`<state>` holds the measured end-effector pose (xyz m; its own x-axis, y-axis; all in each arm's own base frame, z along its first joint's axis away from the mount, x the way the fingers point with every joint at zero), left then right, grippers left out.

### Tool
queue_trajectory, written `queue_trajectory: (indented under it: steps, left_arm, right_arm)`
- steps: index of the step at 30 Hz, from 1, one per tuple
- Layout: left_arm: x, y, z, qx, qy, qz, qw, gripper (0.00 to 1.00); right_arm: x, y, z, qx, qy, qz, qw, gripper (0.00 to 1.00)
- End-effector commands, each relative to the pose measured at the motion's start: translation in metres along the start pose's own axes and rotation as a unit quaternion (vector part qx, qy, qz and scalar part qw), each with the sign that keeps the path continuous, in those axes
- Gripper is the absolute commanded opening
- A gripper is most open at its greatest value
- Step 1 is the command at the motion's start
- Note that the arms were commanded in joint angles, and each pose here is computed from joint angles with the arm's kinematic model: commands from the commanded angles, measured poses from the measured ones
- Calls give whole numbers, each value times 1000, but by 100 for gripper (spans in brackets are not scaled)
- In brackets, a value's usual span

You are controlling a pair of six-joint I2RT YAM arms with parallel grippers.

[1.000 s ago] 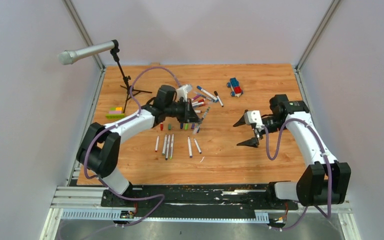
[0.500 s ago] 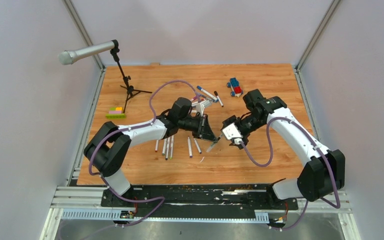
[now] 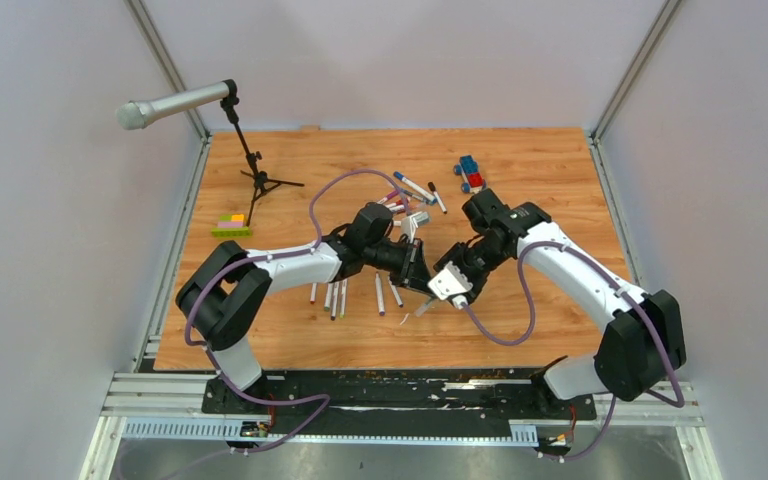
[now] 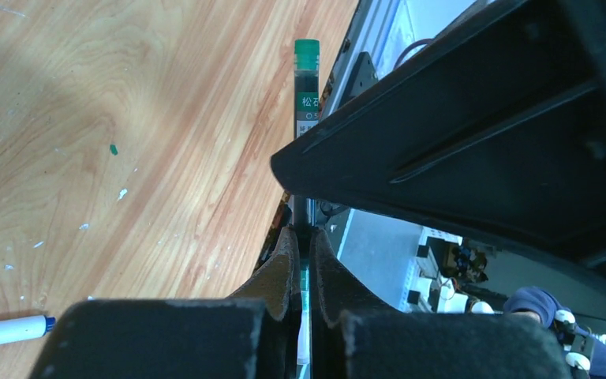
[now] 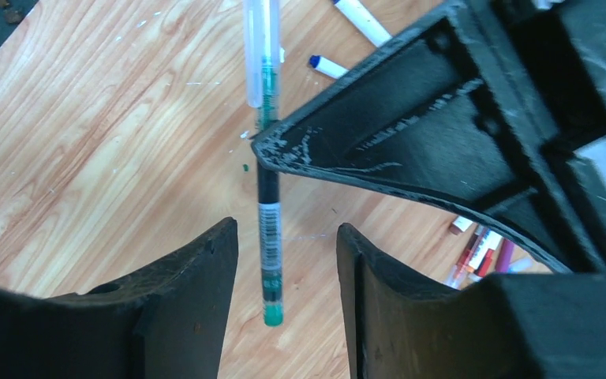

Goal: Open the pen caps
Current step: Pick up the pen from the center of the board.

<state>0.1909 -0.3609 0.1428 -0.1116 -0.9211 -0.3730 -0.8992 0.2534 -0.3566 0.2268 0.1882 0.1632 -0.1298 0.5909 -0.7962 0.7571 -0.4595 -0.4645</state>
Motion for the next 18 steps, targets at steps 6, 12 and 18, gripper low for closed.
queue_trajectory:
  steps: [6,12,18]
  left_arm:
    - [2,-6,-19,20,30,-5,999,0]
    - [-4,-8,-27,26,38,-26,999,12]
    - [-21,-10,-42,57,31,-74,995,63]
  right_arm:
    - [22,-1,13,-16,-38,11,999,21]
    - [21,-12,16,-3,-19,-8,1000,0]
    - [13,-24,33,30,18,-52,998,0]
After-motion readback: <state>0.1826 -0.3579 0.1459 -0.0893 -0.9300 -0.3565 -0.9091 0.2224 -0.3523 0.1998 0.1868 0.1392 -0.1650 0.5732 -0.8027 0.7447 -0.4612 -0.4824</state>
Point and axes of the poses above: each gripper's point midway between its finger pads, its own x axis out along the fingers, its own z axis along the line the jaws close on, y = z × x, the point moved 3 cm from there along -x, back along the fingers, and after that the axes turned 1 degree about -x, right-handed, at the moved point
